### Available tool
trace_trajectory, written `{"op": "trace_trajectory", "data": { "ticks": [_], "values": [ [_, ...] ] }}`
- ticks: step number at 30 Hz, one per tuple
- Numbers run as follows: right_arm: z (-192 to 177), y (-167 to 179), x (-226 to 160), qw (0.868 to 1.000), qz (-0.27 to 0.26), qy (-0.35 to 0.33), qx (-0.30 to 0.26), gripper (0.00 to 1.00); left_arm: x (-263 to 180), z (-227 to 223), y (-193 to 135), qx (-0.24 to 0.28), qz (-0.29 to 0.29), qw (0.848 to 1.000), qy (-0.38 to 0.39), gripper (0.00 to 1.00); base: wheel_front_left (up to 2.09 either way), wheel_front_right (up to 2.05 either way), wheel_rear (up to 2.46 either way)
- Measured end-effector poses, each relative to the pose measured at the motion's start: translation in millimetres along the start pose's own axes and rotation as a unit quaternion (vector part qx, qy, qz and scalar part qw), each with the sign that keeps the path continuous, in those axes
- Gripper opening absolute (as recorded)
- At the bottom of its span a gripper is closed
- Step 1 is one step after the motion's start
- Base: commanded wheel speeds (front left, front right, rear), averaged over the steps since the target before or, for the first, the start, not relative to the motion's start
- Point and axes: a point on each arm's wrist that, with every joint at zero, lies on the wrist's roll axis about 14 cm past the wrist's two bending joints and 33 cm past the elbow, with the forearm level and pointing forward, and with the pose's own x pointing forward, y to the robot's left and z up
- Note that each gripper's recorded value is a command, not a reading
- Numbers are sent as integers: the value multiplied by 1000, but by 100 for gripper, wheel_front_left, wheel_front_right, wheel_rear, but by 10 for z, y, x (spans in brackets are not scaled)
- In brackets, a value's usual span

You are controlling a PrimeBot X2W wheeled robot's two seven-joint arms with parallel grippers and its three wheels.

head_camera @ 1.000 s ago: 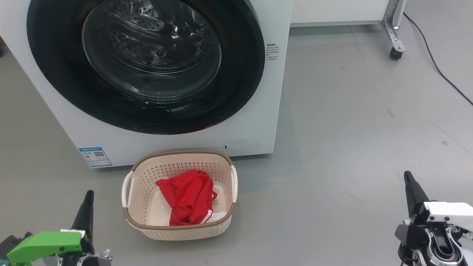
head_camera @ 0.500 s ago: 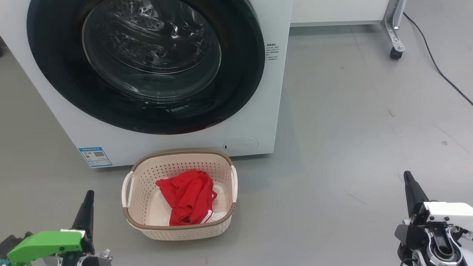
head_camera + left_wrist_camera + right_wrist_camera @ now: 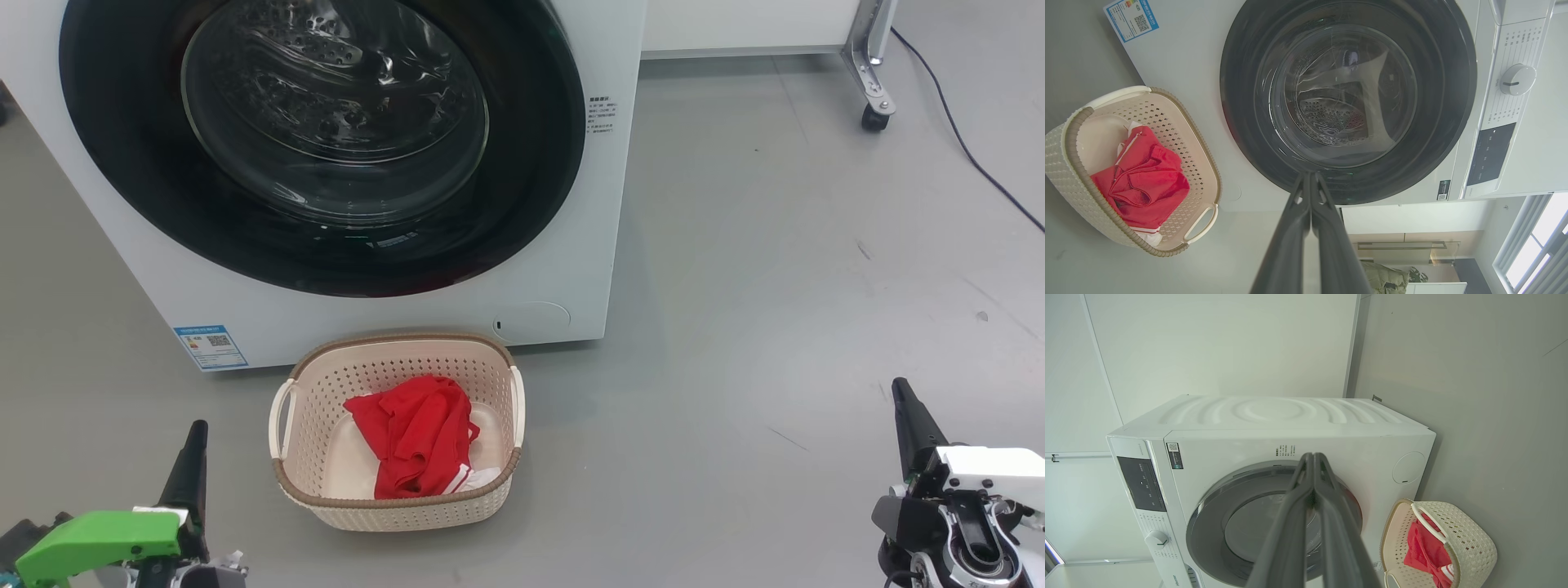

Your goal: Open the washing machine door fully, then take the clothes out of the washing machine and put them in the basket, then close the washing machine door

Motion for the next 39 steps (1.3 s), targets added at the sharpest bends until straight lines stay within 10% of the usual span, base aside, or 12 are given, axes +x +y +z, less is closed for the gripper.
{"op": "trace_trajectory", "data": {
  "ticks": [39],
  "values": [
    [-6, 6, 0, 1000, 1, 2, 2, 0, 1, 1, -8, 0, -1, 1000, 0, 0, 0, 0, 0]
  ]
}}
